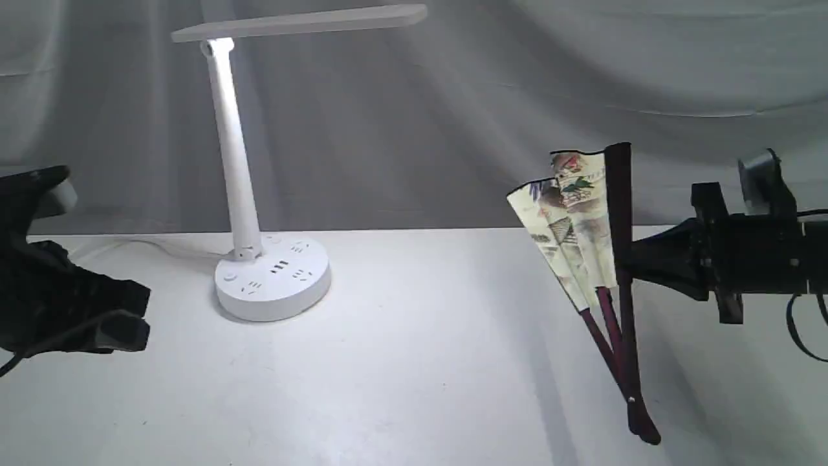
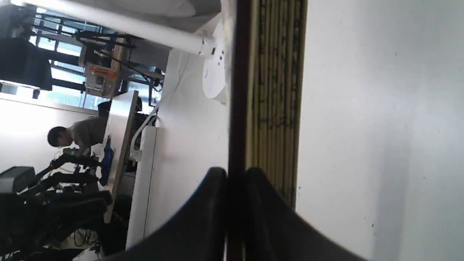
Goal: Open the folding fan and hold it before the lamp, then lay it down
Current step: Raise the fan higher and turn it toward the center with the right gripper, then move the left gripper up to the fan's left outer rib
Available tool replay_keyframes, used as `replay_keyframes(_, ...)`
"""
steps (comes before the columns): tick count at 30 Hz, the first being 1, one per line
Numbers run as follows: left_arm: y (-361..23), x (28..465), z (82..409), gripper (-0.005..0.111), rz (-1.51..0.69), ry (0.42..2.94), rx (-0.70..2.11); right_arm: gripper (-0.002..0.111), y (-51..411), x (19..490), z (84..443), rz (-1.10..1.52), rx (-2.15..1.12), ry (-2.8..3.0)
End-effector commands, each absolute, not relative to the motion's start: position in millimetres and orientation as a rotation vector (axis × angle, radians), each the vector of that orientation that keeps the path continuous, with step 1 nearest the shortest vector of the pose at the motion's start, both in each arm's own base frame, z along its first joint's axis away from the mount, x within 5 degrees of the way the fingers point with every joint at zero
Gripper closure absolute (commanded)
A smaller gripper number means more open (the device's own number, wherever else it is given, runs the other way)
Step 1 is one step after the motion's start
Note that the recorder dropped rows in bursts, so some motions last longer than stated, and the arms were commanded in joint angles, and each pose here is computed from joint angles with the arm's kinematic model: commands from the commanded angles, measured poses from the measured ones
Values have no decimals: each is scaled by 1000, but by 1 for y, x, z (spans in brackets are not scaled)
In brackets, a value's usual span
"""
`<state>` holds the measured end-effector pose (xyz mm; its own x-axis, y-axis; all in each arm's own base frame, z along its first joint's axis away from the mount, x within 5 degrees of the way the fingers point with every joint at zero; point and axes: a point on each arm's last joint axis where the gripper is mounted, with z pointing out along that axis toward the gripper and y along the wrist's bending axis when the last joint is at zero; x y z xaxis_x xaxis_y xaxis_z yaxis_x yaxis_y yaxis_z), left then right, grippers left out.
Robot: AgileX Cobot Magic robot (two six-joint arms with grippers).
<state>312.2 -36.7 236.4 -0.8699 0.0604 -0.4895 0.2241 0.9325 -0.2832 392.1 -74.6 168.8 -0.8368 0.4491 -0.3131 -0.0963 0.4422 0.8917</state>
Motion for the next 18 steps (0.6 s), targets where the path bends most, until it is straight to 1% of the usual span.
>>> replay_keyframes(1,-57,312,238,80,-479,2548,343,108,-71,377,167,1419,285,2165)
replay_keyframes(5,-88,312,240,84,-403,2464,494,108,-66,366,163,1430,294,2170)
replay_keyframes(11,-133,308,247,89,-307,2272,678,108,-61,354,169,1426,285,2171)
replay_keyframes(18,-171,301,258,89,-302,2090,716,108,-56,344,175,1422,273,2171)
